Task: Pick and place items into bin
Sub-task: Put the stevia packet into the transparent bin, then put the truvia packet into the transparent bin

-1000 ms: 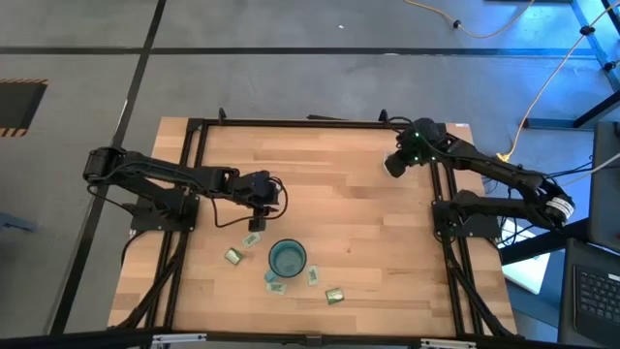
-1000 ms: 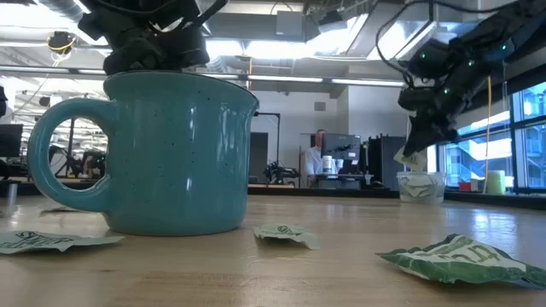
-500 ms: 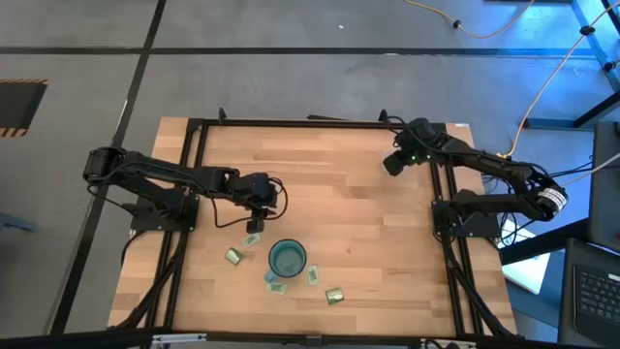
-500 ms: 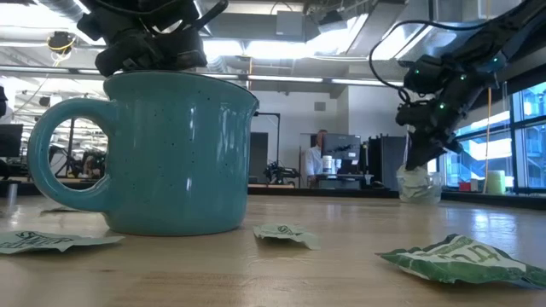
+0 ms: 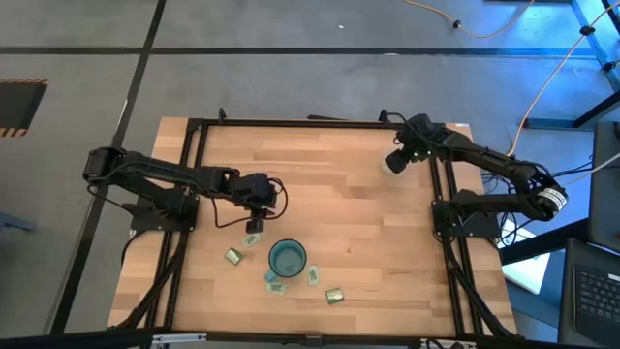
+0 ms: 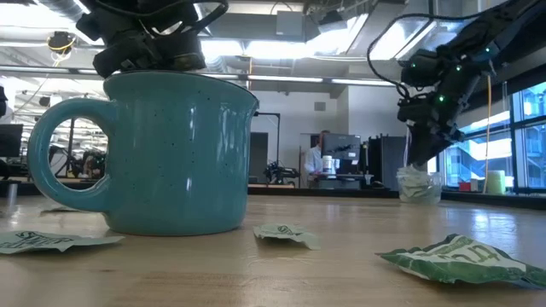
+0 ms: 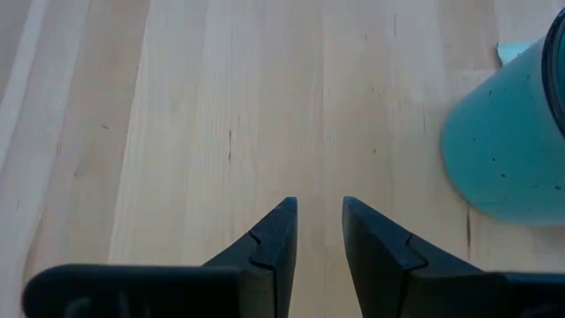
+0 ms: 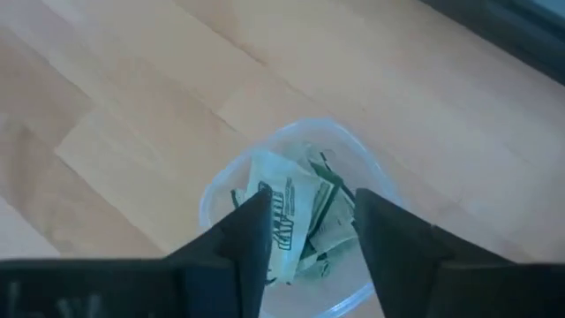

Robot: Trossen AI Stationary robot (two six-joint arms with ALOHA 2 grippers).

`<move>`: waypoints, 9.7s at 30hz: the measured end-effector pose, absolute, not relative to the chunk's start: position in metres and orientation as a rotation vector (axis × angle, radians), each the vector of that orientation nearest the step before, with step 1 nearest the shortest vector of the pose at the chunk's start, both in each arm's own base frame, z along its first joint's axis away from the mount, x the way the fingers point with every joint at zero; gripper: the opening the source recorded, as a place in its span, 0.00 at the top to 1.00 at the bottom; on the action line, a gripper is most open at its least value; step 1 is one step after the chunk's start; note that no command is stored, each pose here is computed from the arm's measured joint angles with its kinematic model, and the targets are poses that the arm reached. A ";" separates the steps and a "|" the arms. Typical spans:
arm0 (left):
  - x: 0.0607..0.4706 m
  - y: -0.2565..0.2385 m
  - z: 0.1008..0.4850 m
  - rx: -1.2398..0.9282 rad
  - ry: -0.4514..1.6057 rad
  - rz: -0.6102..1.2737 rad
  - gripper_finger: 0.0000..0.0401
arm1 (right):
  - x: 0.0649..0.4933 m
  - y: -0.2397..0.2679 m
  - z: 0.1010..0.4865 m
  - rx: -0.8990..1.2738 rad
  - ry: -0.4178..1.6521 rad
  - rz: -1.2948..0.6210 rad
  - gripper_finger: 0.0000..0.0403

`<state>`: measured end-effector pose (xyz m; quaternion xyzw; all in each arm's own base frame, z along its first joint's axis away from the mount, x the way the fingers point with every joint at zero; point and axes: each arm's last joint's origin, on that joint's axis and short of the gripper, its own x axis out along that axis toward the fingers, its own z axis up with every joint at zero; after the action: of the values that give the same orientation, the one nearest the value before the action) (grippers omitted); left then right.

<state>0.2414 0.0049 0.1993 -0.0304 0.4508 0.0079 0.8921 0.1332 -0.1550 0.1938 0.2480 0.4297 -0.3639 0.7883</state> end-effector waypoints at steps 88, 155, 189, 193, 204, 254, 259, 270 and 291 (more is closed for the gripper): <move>0.312 0.008 0.247 0.378 0.323 0.552 0.99 | 0.263 -0.043 0.273 -0.107 0.255 -0.108 0.53; 0.263 0.008 0.237 0.026 0.725 0.226 0.77 | 0.137 -0.118 0.245 0.601 0.848 -0.671 1.00; 0.255 0.005 0.228 -0.108 0.846 0.176 0.80 | 0.141 -0.167 0.186 0.639 1.179 -0.765 0.86; 0.255 0.005 0.228 -0.108 0.845 0.177 0.80 | 0.141 -0.167 0.186 0.638 1.179 -0.765 0.83; 0.254 0.005 0.227 -0.107 0.855 0.178 0.81 | 0.138 -0.164 0.207 0.611 1.093 -0.787 0.69; 0.181 -0.099 0.141 -0.082 1.445 -0.034 0.72 | 0.160 -0.144 0.251 0.503 0.869 -0.722 0.69; 0.184 -0.101 0.131 -0.076 1.505 -0.033 0.73 | 0.160 -0.144 0.251 0.502 0.868 -0.722 0.69; 0.184 -0.101 0.127 -0.084 1.539 -0.021 0.86 | 0.160 -0.144 0.251 0.498 0.870 -0.720 0.69; 0.210 -0.082 0.183 -0.216 1.343 0.032 1.00 | 0.162 -0.145 0.252 0.467 0.860 -0.708 0.69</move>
<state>0.2102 -0.0823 0.1834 -0.0998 0.6209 0.0146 0.7774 0.1617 -0.1448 0.2517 0.2197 0.4042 -0.3328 0.8231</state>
